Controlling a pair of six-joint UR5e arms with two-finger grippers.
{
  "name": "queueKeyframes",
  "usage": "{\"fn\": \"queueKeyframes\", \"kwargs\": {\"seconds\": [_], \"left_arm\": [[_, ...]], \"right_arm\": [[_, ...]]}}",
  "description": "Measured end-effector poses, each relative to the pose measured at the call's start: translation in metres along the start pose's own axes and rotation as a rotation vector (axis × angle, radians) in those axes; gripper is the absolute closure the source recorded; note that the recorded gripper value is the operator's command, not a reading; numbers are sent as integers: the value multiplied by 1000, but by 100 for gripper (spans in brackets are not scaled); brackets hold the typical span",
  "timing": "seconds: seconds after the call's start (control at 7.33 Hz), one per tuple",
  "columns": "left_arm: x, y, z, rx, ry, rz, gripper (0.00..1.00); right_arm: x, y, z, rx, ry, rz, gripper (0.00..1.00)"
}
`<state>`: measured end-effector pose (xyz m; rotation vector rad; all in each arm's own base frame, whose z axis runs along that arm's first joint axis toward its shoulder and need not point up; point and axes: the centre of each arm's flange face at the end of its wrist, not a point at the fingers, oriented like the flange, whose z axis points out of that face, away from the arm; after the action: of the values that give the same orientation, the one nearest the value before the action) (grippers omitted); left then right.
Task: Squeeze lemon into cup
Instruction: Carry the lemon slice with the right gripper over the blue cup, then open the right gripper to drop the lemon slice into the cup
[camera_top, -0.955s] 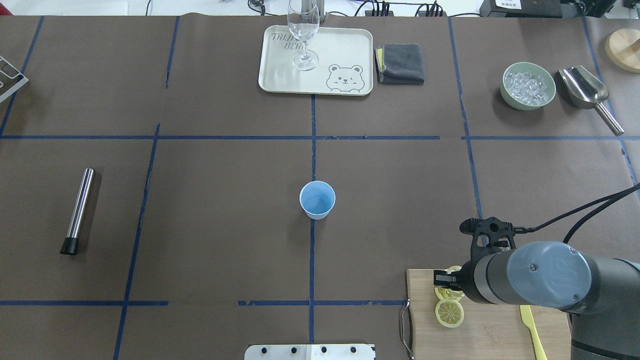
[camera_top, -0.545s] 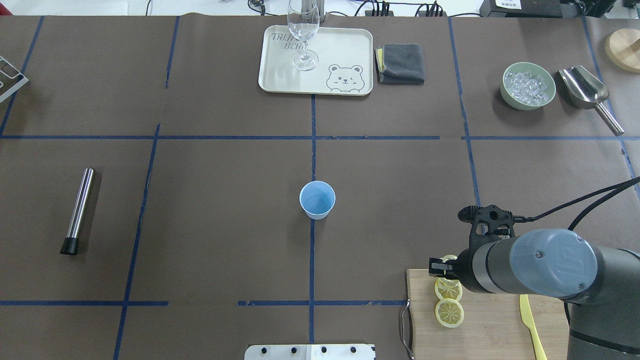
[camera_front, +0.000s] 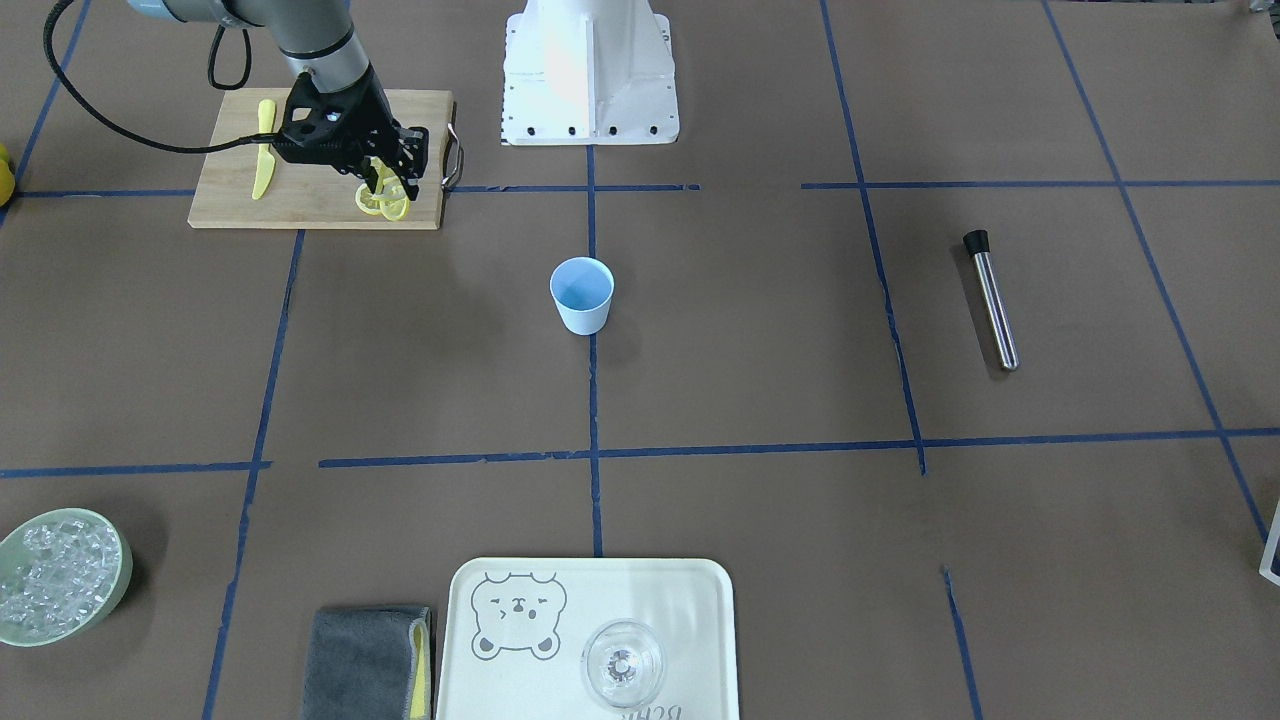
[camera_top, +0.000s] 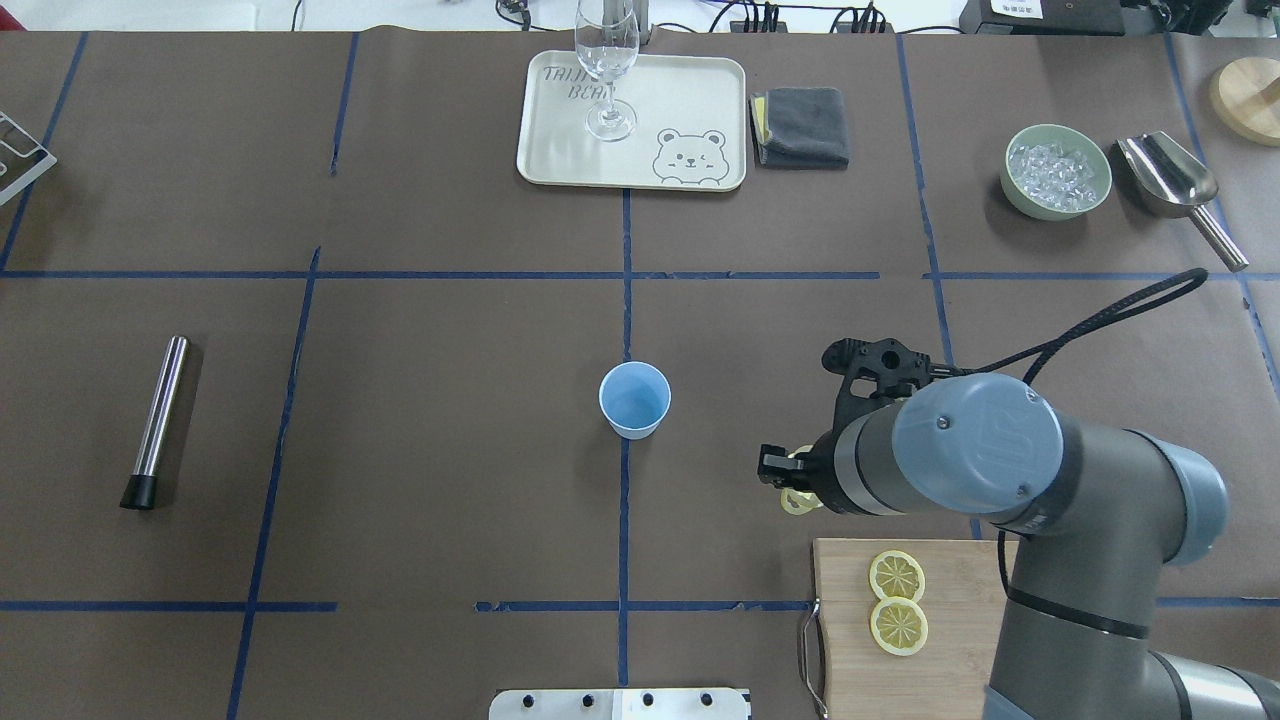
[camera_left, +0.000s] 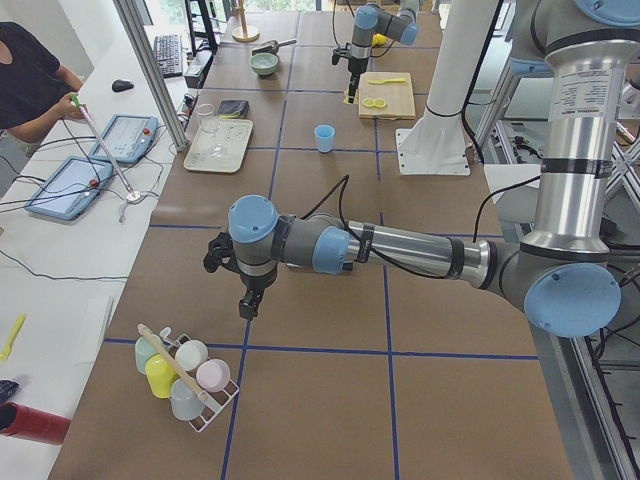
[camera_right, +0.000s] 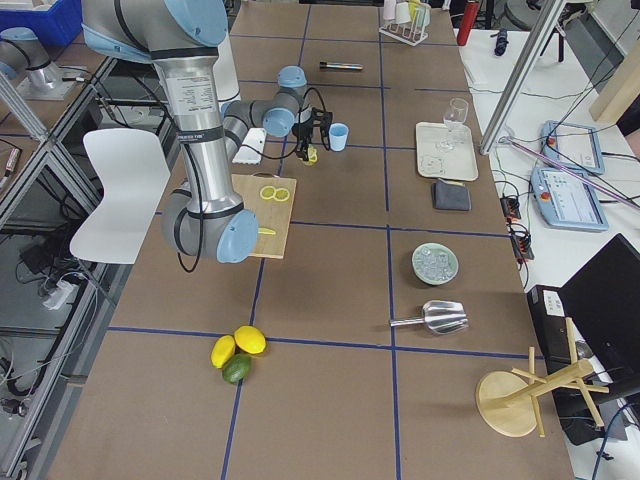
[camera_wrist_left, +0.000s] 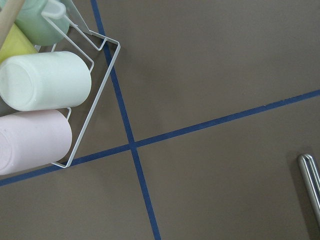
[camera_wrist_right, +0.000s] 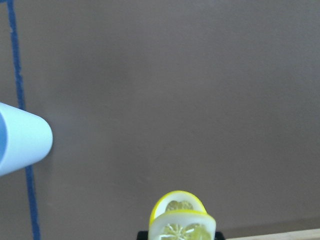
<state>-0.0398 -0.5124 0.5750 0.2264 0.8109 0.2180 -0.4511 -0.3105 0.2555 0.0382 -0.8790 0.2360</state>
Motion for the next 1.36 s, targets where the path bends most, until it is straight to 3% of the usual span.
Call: {"fn": "queueKeyframes", "kwargs": {"seconds": [0.55, 1.09, 1.36], "left_arm": [[0, 2, 0, -1, 0, -1, 0], [0, 3, 0, -1, 0, -1, 0], [0, 3, 0, -1, 0, -1, 0]], "right_arm": [[-89, -41, -3, 24, -52, 48, 49], [-141, -52, 14, 24, -47, 70, 47], [-149, -55, 22, 23, -34, 73, 36]]}}
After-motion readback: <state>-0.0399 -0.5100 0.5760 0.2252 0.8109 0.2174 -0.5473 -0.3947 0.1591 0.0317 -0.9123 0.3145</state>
